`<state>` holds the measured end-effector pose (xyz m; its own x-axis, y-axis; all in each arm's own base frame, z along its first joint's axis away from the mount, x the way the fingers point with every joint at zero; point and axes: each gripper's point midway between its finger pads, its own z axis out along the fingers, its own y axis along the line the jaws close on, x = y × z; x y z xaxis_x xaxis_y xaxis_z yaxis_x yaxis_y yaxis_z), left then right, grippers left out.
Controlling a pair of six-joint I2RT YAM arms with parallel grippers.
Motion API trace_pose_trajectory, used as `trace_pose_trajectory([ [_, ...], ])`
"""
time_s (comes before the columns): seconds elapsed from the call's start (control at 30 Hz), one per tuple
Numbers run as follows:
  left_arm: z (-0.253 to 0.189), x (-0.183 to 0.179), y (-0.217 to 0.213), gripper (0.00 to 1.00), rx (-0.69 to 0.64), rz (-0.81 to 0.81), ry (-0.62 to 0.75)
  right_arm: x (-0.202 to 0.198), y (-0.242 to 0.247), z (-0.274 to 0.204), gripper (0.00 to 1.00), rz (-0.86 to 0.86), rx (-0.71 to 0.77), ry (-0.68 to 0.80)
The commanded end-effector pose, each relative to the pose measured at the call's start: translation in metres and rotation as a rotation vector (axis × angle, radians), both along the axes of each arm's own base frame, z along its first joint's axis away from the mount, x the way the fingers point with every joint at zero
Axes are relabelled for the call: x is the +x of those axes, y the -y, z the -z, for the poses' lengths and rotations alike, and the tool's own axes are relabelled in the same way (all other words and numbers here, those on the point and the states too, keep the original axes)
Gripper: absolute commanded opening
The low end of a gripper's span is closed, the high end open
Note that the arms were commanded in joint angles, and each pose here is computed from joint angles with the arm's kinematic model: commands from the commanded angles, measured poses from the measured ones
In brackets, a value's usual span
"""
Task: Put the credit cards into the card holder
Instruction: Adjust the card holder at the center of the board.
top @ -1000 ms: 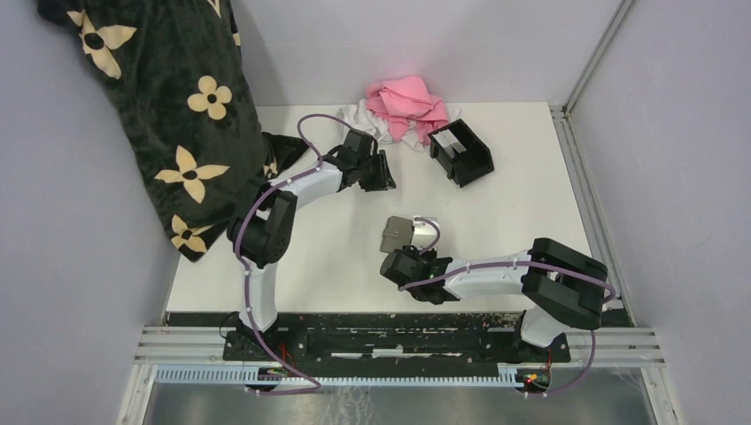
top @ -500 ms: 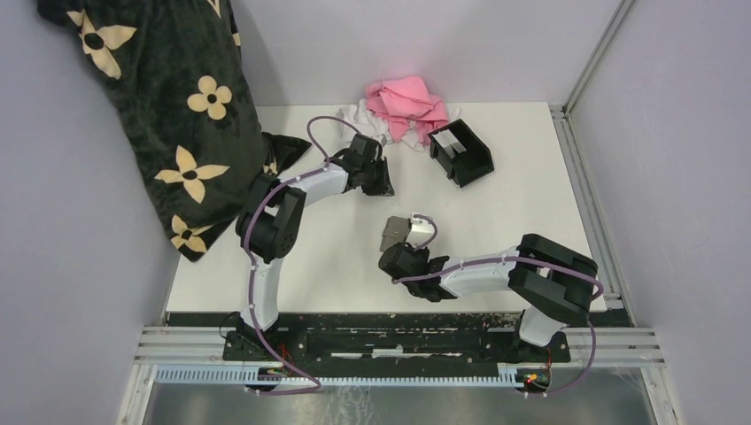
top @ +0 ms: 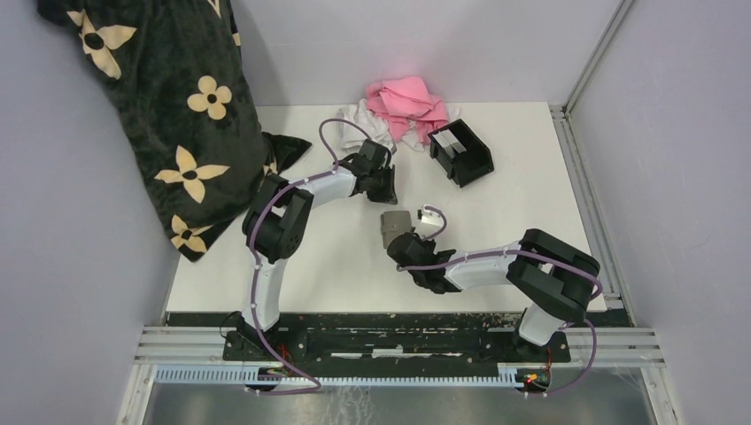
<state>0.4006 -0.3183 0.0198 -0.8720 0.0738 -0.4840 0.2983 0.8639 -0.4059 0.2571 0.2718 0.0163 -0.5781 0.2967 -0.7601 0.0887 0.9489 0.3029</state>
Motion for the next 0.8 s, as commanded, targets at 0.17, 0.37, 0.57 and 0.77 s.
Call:
trace_pose_trajectory([
  [0.17,0.016,-0.010,-0.028,0.06,0.163,-0.020,-0.001,0.009,0.034,0.013,0.01,0.022,-0.090,-0.047],
  [0.37,0.017,-0.018,-0.047,0.06,0.227,-0.090,-0.021,0.028,0.035,0.006,0.01,0.019,-0.087,-0.047],
  [0.57,0.012,-0.028,-0.063,0.08,0.253,-0.170,-0.033,0.048,0.032,0.005,0.01,0.006,-0.082,-0.070],
  [0.77,0.010,-0.039,-0.069,0.10,0.243,-0.208,-0.052,0.069,0.030,0.005,0.01,-0.004,-0.074,-0.091],
])
